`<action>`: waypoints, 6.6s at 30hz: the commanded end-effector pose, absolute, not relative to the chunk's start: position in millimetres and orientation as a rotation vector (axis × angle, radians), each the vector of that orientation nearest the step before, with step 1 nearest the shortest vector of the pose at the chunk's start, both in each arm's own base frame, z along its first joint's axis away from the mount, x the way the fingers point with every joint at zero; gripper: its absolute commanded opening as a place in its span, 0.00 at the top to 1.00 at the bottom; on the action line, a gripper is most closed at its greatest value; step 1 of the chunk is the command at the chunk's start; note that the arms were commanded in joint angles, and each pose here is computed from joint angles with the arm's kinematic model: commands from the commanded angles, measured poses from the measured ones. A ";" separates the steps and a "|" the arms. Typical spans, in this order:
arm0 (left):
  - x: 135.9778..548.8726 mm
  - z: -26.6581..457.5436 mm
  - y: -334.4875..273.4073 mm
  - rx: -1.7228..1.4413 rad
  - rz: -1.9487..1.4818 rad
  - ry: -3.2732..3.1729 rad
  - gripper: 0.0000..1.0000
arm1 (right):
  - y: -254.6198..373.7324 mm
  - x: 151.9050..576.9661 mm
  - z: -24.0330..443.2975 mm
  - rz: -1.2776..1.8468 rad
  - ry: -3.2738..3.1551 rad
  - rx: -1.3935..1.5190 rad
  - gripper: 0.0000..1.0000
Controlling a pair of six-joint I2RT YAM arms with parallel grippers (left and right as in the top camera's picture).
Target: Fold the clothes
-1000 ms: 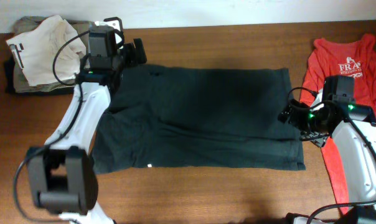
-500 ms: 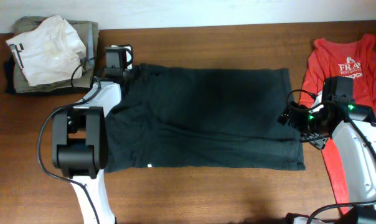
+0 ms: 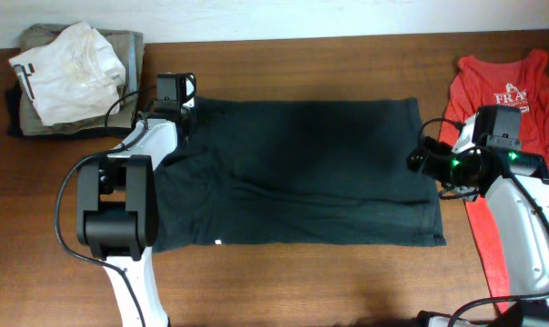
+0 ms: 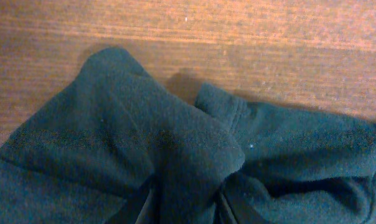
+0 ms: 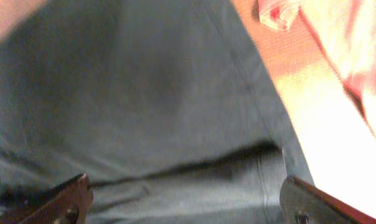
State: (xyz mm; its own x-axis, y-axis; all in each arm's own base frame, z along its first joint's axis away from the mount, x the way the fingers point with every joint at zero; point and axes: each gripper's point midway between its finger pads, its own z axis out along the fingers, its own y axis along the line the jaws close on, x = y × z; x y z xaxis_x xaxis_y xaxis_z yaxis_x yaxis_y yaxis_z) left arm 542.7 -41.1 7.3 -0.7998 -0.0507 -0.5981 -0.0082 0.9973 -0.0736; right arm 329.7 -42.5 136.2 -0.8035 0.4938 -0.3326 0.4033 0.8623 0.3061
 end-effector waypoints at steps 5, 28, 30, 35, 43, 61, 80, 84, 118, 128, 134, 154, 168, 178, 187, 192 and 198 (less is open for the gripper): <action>531.0 1.5 -37.4 -0.042 -0.072 2.549 0.70 | -43.8 451.1 206.1 0.217 2.518 0.286 0.02; 523.4 -3.5 -36.9 -0.043 -0.068 2.586 0.64 | -73.5 562.8 10.7 -0.072 2.795 0.239 0.27; 523.4 -3.5 -36.9 -0.043 -0.068 2.586 0.64 | -73.6 563.3 10.2 -0.069 2.792 0.259 0.41; 523.5 -3.5 -36.7 -0.044 -0.068 2.586 0.64 | -73.4 561.8 7.8 -0.068 2.798 0.260 0.54; 523.5 -3.5 -36.7 -0.044 -0.068 2.586 0.63 | -85.3 560.3 8.2 -0.167 2.793 0.275 0.32; 524.3 -2.9 -36.7 -0.044 -0.068 2.582 0.59 | -76.9 555.1 -6.8 -0.102 2.816 0.277 0.66; 519.1 99.7 -36.4 -0.041 -0.079 2.464 0.94 | -65.0 538.2 96.8 0.129 2.802 0.473 0.96; 500.0 86.2 -35.1 -0.043 -0.071 2.559 0.93 | -60.6 508.7 112.9 0.129 2.889 0.493 0.96; 430.8 22.6 -30.1 0.009 -0.026 2.920 0.23 | -38.7 416.2 178.2 0.119 3.067 0.492 0.96; 446.9 34.1 -12.7 -0.009 0.127 2.903 0.27 | -39.1 418.2 178.3 0.119 3.059 0.491 0.96; 458.1 51.1 -13.8 -0.011 0.121 2.873 0.47 | -39.2 419.1 178.3 0.119 3.056 0.490 0.96; 376.7 110.3 -2.6 -0.074 0.142 3.048 0.99 | -50.7 411.5 183.7 0.013 3.059 0.500 0.96; 290.6 144.8 27.0 -0.240 0.263 3.277 0.99 | -42.2 346.5 175.6 0.007 3.198 0.480 0.96; 255.1 78.0 26.6 -0.424 0.311 3.367 0.99 | -48.0 329.0 148.0 -0.077 3.284 0.532 0.96; 252.3 47.8 24.7 -0.446 0.288 3.343 0.98 | -43.3 289.7 104.7 -0.092 3.456 0.555 0.96; 254.7 44.4 24.9 -0.468 0.287 3.325 0.37 | -40.4 266.7 68.9 -0.099 3.527 0.565 0.91; 273.4 55.4 25.6 -0.467 0.273 3.265 0.36 | -50.0 279.4 76.1 -0.084 3.470 0.607 0.36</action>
State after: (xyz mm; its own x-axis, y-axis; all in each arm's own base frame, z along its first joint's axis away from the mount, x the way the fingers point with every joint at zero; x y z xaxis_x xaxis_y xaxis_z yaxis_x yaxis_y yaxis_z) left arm 260.1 23.2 42.4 -0.9408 -0.2779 0.1942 -0.2421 0.9517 0.1890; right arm 268.5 -40.0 63.3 -0.8584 0.3060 0.4117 0.2892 0.9516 -0.1042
